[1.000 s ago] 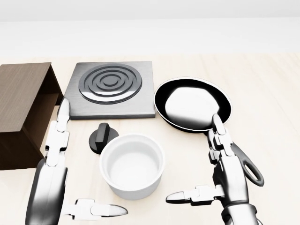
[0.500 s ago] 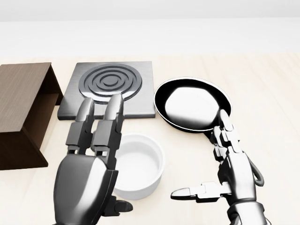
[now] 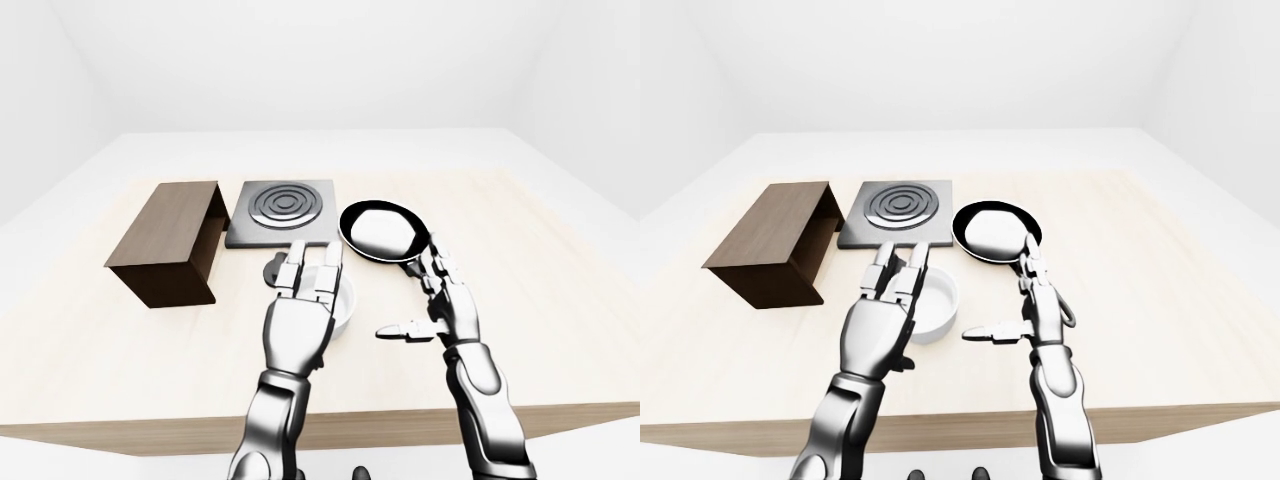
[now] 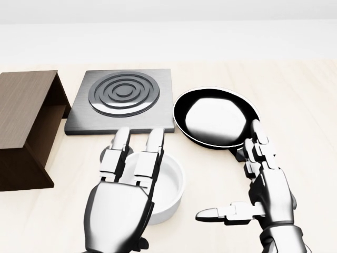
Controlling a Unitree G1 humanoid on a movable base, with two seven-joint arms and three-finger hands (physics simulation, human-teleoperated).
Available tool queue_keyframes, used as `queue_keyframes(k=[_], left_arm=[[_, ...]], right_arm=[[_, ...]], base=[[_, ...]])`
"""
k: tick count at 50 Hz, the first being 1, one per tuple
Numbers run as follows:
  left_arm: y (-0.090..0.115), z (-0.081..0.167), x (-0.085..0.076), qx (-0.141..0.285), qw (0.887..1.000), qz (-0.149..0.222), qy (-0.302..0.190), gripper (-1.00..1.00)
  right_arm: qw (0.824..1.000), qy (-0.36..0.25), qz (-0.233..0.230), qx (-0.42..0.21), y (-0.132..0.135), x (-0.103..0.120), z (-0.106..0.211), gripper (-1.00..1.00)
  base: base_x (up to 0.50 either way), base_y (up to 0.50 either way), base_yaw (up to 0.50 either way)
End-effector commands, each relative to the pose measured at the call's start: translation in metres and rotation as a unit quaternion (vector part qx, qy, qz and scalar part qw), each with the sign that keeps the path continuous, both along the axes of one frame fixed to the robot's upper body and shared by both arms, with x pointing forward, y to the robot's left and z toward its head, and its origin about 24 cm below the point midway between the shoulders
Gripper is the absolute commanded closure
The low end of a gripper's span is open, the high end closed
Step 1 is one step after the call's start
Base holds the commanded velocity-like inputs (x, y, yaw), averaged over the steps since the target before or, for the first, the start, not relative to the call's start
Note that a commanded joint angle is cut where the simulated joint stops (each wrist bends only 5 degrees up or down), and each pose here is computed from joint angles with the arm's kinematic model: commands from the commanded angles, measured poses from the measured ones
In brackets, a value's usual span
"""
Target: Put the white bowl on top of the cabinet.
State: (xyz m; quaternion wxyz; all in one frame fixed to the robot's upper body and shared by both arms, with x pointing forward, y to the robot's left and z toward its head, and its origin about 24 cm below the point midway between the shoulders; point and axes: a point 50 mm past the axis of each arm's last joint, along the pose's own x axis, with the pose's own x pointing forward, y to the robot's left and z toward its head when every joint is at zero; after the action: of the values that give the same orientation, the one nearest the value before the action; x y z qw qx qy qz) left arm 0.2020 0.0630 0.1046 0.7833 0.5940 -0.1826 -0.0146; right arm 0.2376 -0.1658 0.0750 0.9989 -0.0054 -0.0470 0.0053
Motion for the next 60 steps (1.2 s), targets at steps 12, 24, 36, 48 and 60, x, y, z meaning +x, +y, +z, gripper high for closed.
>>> queue_keyframes(k=[12, 24, 36, 48, 60], left_arm=[[-0.002, -0.023, 0.018, 0.043, 0.998, 0.009, 0.051, -1.0], [0.002, -0.042, 0.026, 0.054, 0.995, 0.02, 0.085, -1.0], [0.002, -0.042, 0.026, 0.054, 0.995, 0.02, 0.085, -1.0], [0.003, -0.053, 0.025, 0.066, 0.992, 0.018, 0.11, -1.0], [0.004, -0.076, 0.033, 0.054, 0.988, 0.021, 0.145, -1.0]], right_arm=[[1.0, -0.008, 0.003, 0.002, 0.0, -0.003, 0.004, -1.0], [1.0, -0.006, 0.005, 0.002, 0.0, -0.002, 0.003, -1.0], [1.0, -0.006, 0.005, 0.002, 0.0, -0.002, 0.003, -1.0], [1.0, -0.001, 0.008, 0.001, 0.002, -0.001, 0.0, -1.0], [1.0, 0.004, 0.014, -0.004, 0.005, -0.002, -0.003, -1.0]], base=[[0.0, 0.0, 0.0], [0.0, 0.0, 0.0], [0.0, 0.0, 0.0], [0.0, 0.0, 0.0], [0.0, 0.0, 0.0]])
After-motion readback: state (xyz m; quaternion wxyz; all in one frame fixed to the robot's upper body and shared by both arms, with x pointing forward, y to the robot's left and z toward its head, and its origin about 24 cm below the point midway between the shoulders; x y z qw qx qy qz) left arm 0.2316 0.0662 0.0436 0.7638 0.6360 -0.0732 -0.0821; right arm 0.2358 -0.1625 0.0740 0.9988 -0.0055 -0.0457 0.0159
